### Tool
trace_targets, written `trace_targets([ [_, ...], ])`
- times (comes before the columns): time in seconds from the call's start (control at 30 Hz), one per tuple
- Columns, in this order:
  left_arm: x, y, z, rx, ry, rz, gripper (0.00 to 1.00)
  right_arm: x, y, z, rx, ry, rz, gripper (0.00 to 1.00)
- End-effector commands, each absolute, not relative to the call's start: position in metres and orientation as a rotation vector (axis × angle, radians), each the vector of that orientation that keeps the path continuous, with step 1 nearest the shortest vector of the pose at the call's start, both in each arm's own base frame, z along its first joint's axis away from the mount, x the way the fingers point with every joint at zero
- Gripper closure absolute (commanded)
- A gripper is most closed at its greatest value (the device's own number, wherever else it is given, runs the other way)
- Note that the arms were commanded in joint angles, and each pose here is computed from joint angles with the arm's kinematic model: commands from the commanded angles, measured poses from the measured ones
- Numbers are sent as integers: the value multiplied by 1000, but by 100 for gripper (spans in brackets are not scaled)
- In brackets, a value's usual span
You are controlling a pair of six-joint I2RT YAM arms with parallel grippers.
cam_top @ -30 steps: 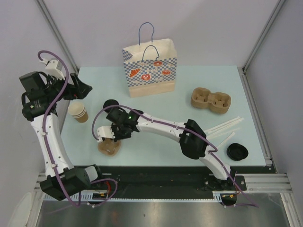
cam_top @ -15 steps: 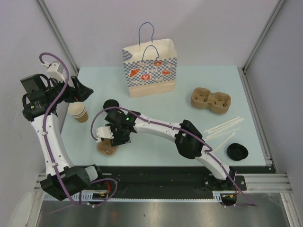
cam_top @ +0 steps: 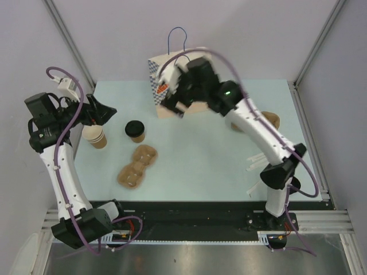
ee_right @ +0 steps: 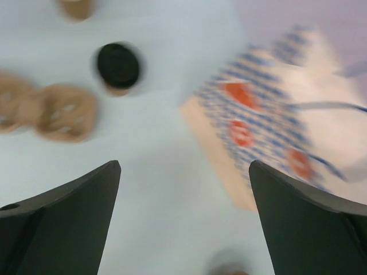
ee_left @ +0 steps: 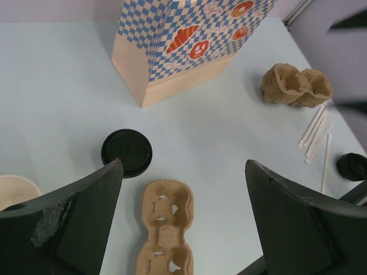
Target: Pack the takeout coffee
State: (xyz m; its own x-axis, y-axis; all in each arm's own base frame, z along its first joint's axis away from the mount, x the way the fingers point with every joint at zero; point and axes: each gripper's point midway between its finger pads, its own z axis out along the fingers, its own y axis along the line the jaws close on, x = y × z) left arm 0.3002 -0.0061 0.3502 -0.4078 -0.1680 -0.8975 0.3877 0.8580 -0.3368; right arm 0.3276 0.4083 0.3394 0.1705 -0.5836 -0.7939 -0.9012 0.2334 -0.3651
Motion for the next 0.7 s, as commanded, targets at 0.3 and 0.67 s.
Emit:
trace_targets([
  [0.3,301,-21,366,199,1793,-707,7,444,282,427,-961,1555,323,0],
  [0.67,302,-23,351,208,1805,-724,9,502,305,379,-1021,1544,304,3],
])
